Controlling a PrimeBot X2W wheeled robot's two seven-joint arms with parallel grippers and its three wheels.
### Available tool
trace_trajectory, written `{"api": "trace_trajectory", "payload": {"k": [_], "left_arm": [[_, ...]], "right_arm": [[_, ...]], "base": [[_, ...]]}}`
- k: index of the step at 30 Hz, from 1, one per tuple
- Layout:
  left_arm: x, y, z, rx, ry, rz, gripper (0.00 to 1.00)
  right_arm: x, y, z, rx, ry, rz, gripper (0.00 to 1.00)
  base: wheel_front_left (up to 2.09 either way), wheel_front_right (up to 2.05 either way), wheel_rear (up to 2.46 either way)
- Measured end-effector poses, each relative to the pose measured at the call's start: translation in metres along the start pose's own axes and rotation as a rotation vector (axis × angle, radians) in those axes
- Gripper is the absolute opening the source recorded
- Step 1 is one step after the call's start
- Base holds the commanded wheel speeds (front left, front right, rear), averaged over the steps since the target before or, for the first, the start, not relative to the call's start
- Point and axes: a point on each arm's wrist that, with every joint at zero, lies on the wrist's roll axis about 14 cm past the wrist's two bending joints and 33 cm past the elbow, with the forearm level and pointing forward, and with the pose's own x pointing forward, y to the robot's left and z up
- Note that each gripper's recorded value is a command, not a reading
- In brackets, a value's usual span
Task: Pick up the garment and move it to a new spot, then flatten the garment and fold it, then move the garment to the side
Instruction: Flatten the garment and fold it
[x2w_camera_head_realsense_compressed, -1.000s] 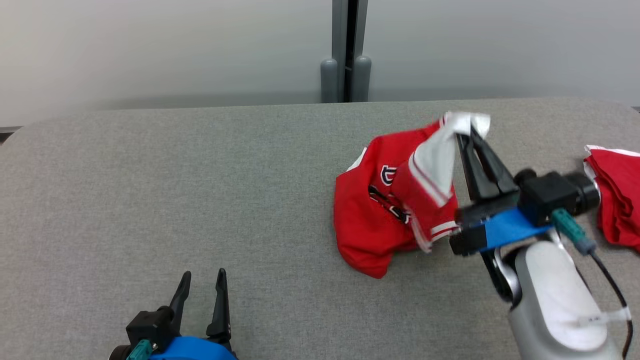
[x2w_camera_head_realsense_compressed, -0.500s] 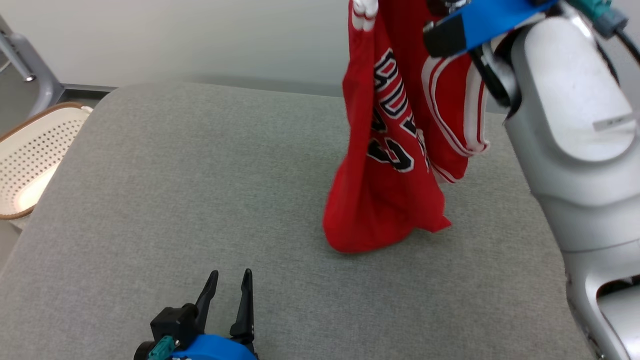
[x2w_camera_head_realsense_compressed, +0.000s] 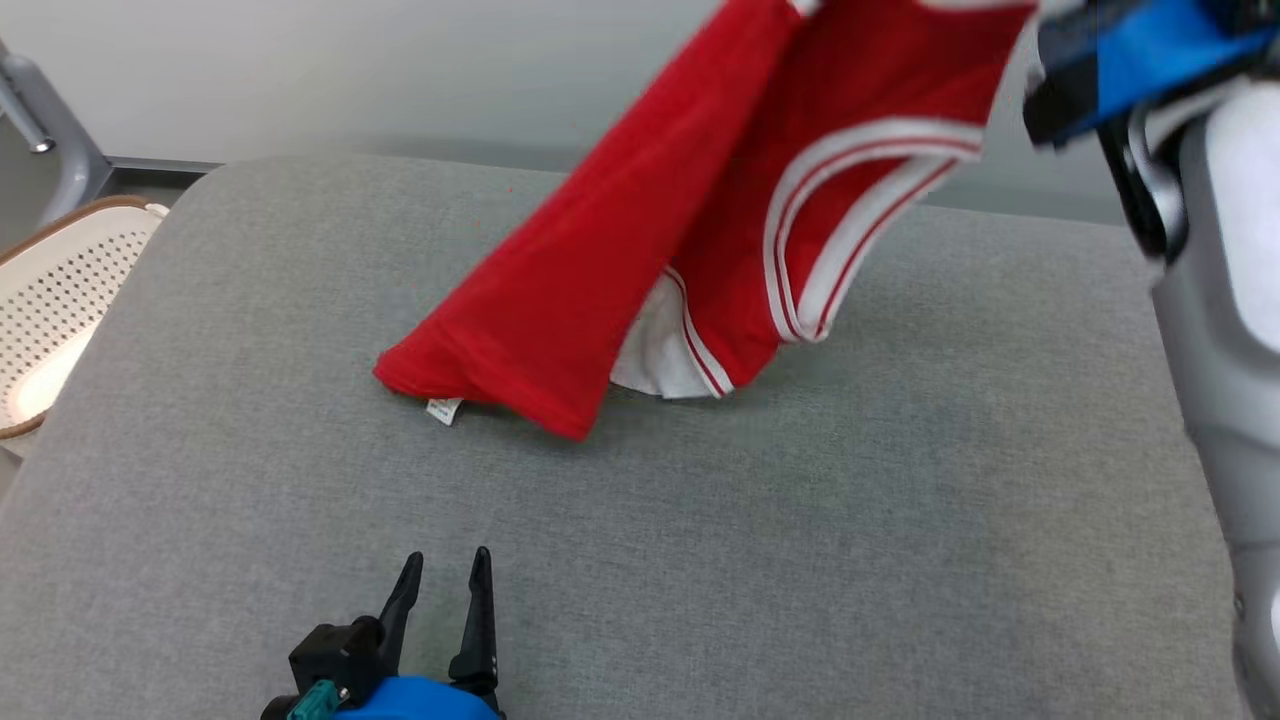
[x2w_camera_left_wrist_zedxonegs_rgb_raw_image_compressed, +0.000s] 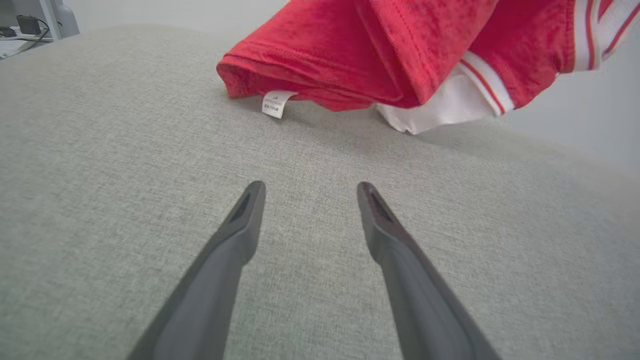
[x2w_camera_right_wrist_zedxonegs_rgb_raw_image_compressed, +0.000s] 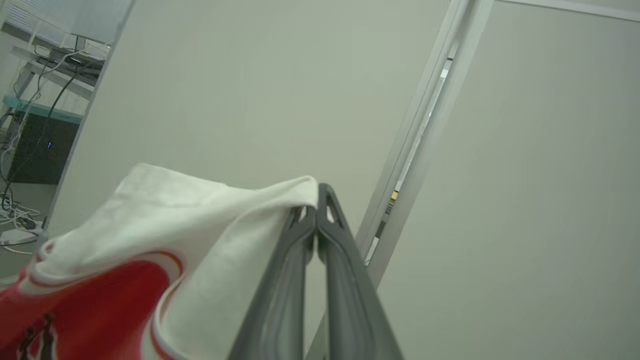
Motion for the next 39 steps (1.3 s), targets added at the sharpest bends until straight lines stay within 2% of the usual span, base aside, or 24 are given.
{"api": "trace_trajectory", "payload": {"k": [3, 7, 9, 10, 13, 14, 15, 16, 17, 18, 21, 27, 39], "left_arm": [[0.008, -0.008, -0.001, 0.011, 0.009, -0.029, 1.00], [0.019, -0.015, -0.005, 0.031, 0.026, -0.059, 1.00], [0.023, -0.018, -0.007, 0.045, 0.037, -0.073, 1.00], [0.026, -0.019, -0.008, 0.048, 0.041, -0.079, 1.00], [0.033, -0.025, -0.008, 0.060, 0.045, -0.105, 1.00], [0.035, -0.028, -0.007, 0.062, 0.042, -0.112, 1.00], [0.038, -0.030, -0.006, 0.063, 0.040, -0.121, 1.00], [0.040, -0.033, -0.006, 0.064, 0.039, -0.130, 1.00], [0.041, -0.036, -0.006, 0.066, 0.040, -0.139, 1.00], [0.043, -0.039, -0.006, 0.067, 0.040, -0.147, 1.00], [0.048, -0.048, -0.003, 0.070, 0.033, -0.175, 1.00], [0.057, -0.058, 0.000, 0.075, 0.026, -0.204, 1.00], [0.108, -0.072, 0.013, 0.089, 0.026, -0.246, 1.00]], "right_arm": [[-0.063, -0.013, -0.077, 0.010, 0.206, -0.033, 0.00], [-0.179, -0.023, -0.162, 0.054, 0.504, -0.105, 0.00], [-0.226, -0.026, -0.181, 0.098, 0.596, -0.173, 0.00], [-0.244, -0.024, -0.186, 0.108, 0.629, -0.190, 0.10], [-0.284, -0.009, -0.191, 0.141, 0.695, -0.214, 0.12], [-0.294, -0.005, -0.190, 0.147, 0.709, -0.216, 0.19], [-0.305, -0.001, -0.191, 0.151, 0.727, -0.219, 0.19], [-0.316, 0.001, -0.191, 0.154, 0.748, -0.227, 0.31], [-0.328, 0.002, -0.191, 0.156, 0.770, -0.240, 0.50], [-0.341, 0.003, -0.193, 0.156, 0.798, -0.252, 1.00], [-0.367, 0.001, -0.194, 0.152, 0.851, -0.293, 1.00], [-0.380, 0.003, -0.190, 0.175, 0.861, -0.359, 1.00], [-0.354, 0.021, -0.199, 0.214, 0.830, -0.334, 1.00]], "base": [[0.00, 0.00, 0.00], [0.00, 0.00, 0.00], [0.00, 0.00, 0.00], [0.00, 0.00, 0.00], [0.00, 0.00, 0.00], [0.00, 0.00, 0.00], [0.00, 0.00, 0.00], [0.00, 0.00, 0.00], [0.00, 0.00, 0.00], [0.00, 0.00, 0.00], [0.00, 0.00, 0.00], [0.00, 0.00, 0.00], [0.00, 0.00, 0.00]]}}
